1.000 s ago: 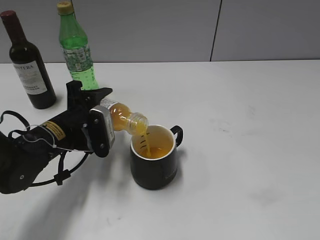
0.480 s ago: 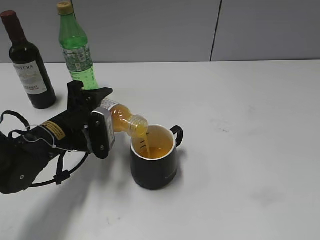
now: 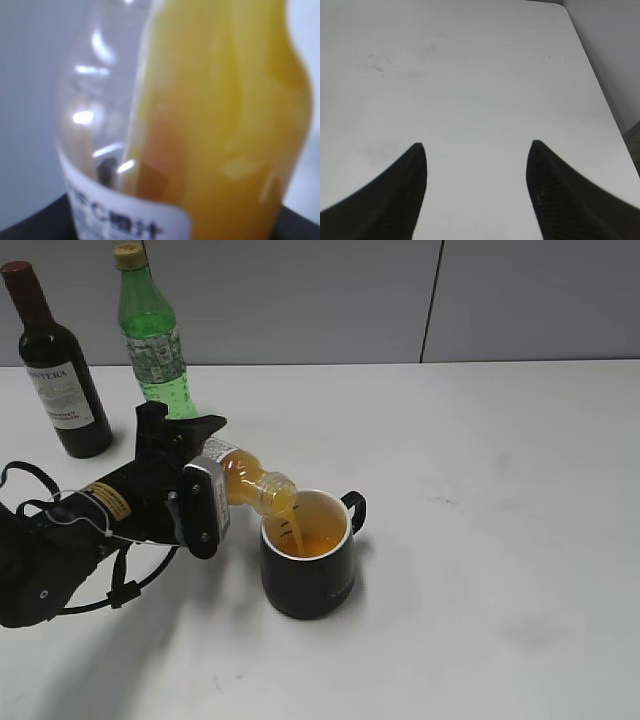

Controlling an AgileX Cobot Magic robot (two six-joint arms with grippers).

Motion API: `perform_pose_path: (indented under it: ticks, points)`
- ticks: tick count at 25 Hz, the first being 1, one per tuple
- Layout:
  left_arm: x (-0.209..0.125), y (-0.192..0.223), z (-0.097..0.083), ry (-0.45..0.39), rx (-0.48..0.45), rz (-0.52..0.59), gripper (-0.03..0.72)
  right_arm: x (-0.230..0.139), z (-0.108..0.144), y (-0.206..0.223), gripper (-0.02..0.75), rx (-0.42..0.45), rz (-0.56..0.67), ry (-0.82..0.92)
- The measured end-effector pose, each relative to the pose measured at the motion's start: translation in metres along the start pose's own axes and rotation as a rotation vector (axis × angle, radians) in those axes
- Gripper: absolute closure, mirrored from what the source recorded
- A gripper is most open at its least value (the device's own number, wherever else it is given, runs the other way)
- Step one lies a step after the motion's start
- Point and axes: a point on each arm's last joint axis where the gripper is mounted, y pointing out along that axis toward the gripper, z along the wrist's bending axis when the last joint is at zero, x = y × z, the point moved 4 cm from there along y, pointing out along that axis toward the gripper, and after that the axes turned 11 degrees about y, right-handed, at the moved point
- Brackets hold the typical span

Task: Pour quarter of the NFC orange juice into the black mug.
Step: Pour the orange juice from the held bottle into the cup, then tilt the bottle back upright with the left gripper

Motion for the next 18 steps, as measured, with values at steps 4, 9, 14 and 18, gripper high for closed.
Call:
perform_pose_path:
  ticks: [4, 9, 14, 18]
  points:
    - [0.0000, 0.0000, 0.0001, 0.008, 0.001, 0.000, 0.219, 0.0000, 0.0000, 0.0000, 0.258, 0.000, 0.000, 0.000]
    - [0.0000, 0.0000, 0.0001, 0.013, 0.001, 0.000, 0.219, 0.0000, 0.0000, 0.0000, 0.258, 0.000, 0.000, 0.000]
    - [-0.0003, 0.0000, 0.0000, 0.017, 0.000, 0.002, 0.219, 0.0000, 0.0000, 0.0000, 0.258, 0.000, 0.000, 0.000]
    - [-0.0003, 0.0000, 0.0000, 0.022, 0.000, 0.002, 0.219, 0.0000, 0.0000, 0.0000, 0.258, 0.000, 0.000, 0.000]
